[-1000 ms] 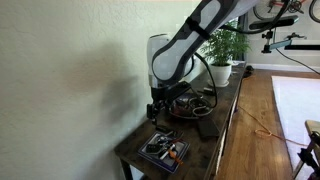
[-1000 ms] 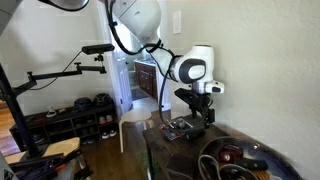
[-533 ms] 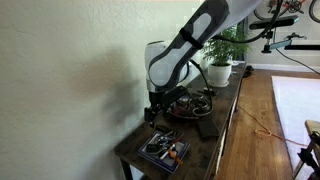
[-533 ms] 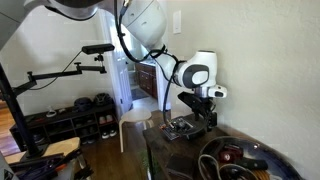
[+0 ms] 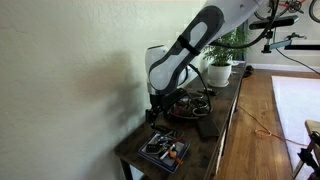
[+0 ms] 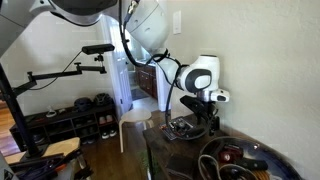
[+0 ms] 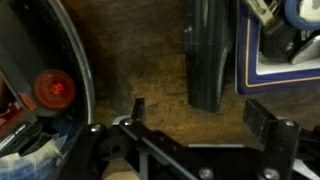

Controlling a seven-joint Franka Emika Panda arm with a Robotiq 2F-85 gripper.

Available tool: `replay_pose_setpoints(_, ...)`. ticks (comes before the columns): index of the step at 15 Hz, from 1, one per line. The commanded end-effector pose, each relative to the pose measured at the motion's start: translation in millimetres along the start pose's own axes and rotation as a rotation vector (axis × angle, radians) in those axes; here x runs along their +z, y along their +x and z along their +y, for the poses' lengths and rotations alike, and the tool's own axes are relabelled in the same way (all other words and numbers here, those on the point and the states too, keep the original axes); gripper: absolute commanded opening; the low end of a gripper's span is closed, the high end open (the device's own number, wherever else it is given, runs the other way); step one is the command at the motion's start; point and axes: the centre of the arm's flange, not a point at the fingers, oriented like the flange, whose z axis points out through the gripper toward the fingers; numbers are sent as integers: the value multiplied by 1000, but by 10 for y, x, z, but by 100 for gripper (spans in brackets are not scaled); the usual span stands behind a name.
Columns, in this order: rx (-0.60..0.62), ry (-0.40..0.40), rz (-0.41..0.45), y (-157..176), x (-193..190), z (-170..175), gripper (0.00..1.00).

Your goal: Move the object into the black tray

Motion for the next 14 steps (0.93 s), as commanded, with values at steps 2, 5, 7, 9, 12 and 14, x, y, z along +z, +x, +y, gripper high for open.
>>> replay_pose_setpoints(2,4,-28,-6,52,87,-11,100)
replay_pose_setpoints(5,-4,-39,-8,70,130,-13,100)
replay_pose_setpoints(7,-9,-49,-8,81,138,-15,100)
replay_pose_setpoints(9,-17,-58,-11,76,149,-20,100)
replay_pose_setpoints(12,-22,-70,-13,34,129,-2,100)
replay_pose_setpoints(14,-21,-78,-11,2,88,25,100)
